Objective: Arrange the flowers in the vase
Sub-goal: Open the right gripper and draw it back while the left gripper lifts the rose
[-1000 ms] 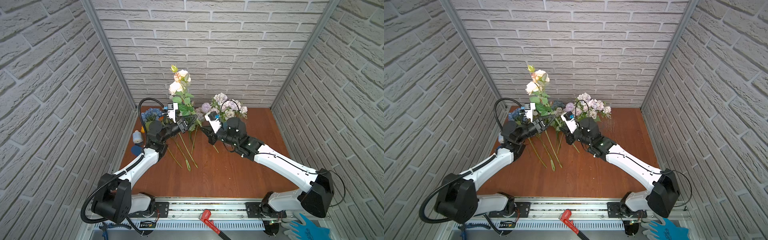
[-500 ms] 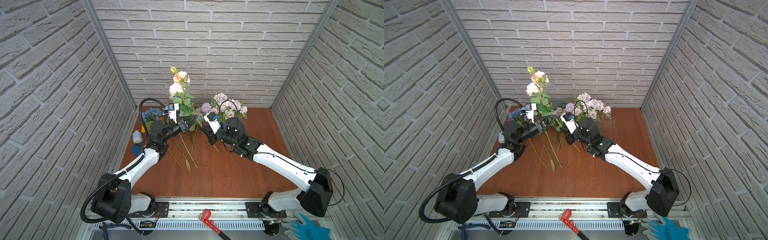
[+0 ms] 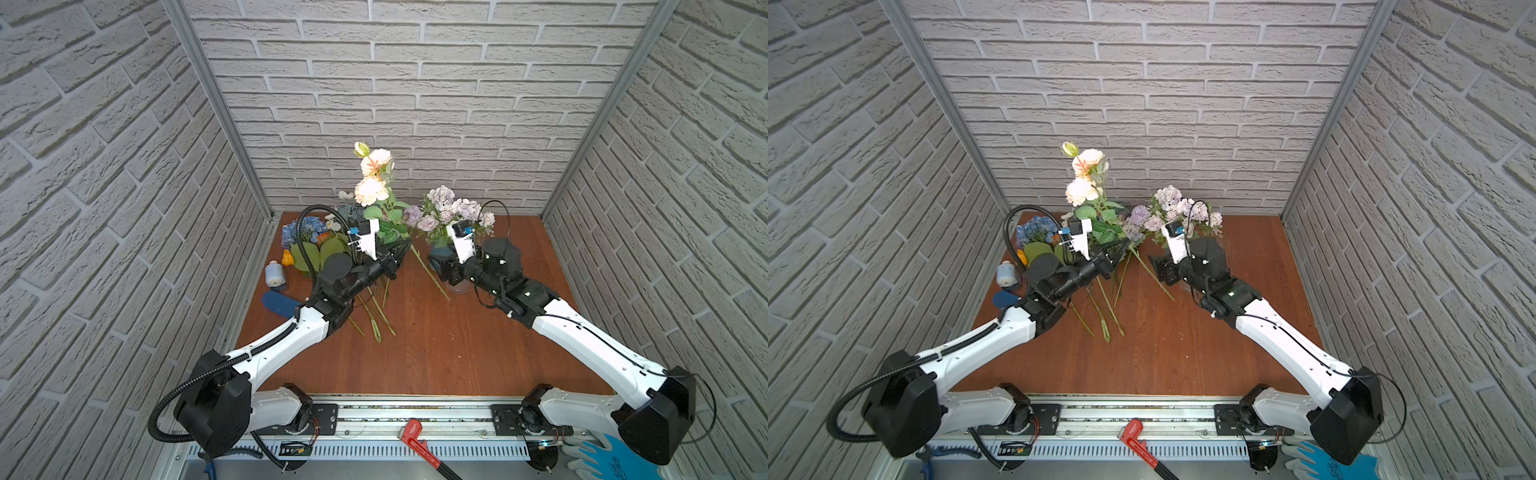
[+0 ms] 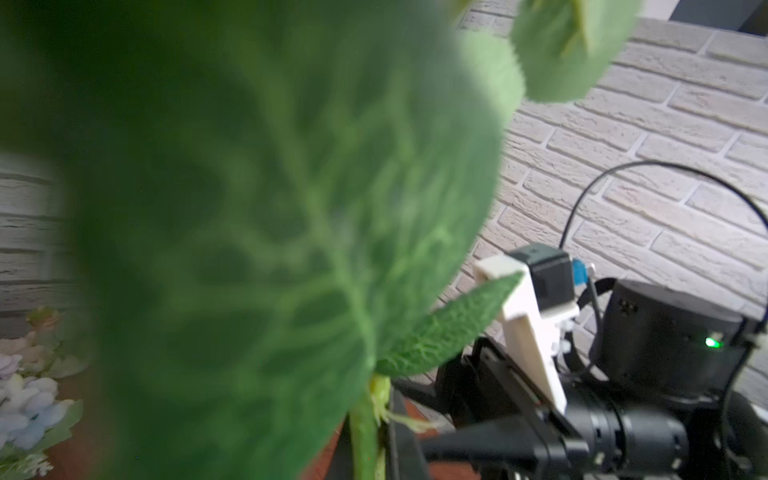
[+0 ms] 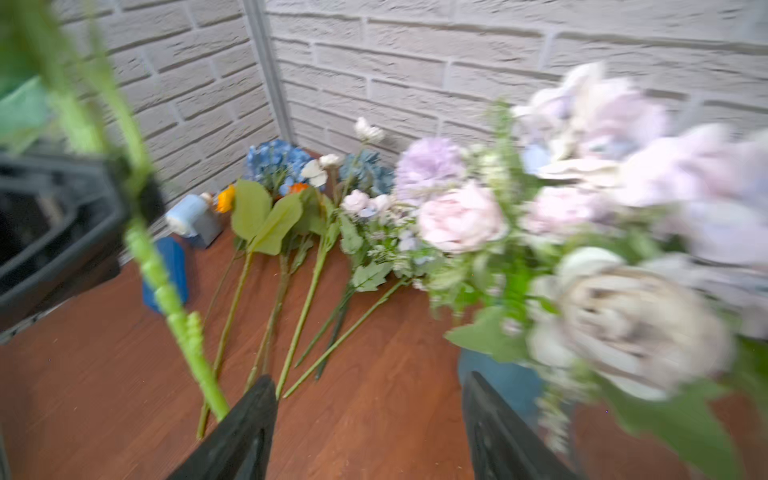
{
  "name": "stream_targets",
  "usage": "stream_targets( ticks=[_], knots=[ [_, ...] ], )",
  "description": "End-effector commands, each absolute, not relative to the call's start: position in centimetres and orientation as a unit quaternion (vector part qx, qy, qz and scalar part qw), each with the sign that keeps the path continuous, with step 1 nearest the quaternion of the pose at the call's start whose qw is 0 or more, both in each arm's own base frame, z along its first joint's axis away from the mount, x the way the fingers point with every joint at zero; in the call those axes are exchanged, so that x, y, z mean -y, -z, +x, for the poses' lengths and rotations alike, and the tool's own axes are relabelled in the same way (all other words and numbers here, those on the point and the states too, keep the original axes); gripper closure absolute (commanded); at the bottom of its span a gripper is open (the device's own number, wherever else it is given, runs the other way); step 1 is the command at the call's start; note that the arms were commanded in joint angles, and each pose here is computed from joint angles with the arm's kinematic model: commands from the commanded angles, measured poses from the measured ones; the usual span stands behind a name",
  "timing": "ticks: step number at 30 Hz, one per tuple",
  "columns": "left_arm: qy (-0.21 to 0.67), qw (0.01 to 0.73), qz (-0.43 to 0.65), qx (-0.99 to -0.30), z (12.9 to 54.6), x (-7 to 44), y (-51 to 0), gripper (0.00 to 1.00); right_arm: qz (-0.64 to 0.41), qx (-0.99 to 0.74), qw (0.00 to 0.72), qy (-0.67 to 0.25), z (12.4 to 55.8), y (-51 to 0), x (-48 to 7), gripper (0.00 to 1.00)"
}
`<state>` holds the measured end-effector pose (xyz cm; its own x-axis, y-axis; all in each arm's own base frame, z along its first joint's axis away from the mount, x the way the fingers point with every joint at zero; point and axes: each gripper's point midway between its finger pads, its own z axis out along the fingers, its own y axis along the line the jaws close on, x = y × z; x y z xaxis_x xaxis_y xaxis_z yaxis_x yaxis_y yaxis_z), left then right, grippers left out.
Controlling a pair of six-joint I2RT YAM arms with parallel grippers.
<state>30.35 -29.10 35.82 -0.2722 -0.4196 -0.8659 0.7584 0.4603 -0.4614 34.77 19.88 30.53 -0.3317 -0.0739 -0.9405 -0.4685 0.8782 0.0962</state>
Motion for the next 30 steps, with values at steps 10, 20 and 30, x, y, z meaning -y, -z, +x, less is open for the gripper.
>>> stream_targets(
  ticks=[10, 20, 30],
  knots=[
    [0.419, 0.703, 0.162, -0.551, 30.9, 33.0, -39.2, 1.0, 0.052, -0.813, 0.571, -0.102, 35.8, -30.6, -7.4, 0.29],
    [0.423, 0.704, 0.213, -0.53, 32.0, 37.7, -42.8, 1.0, 0.145, -0.791, 0.591, -0.066, 34.7, -30.9, -1.3, 0.27],
    [0.336, 0.744, 0.252, -0.519, 34.8, 39.8, -43.6, 1.0, 0.15, -0.79, 0.589, -0.081, 34.7, -29.9, -0.8, 0.28]
  ],
)
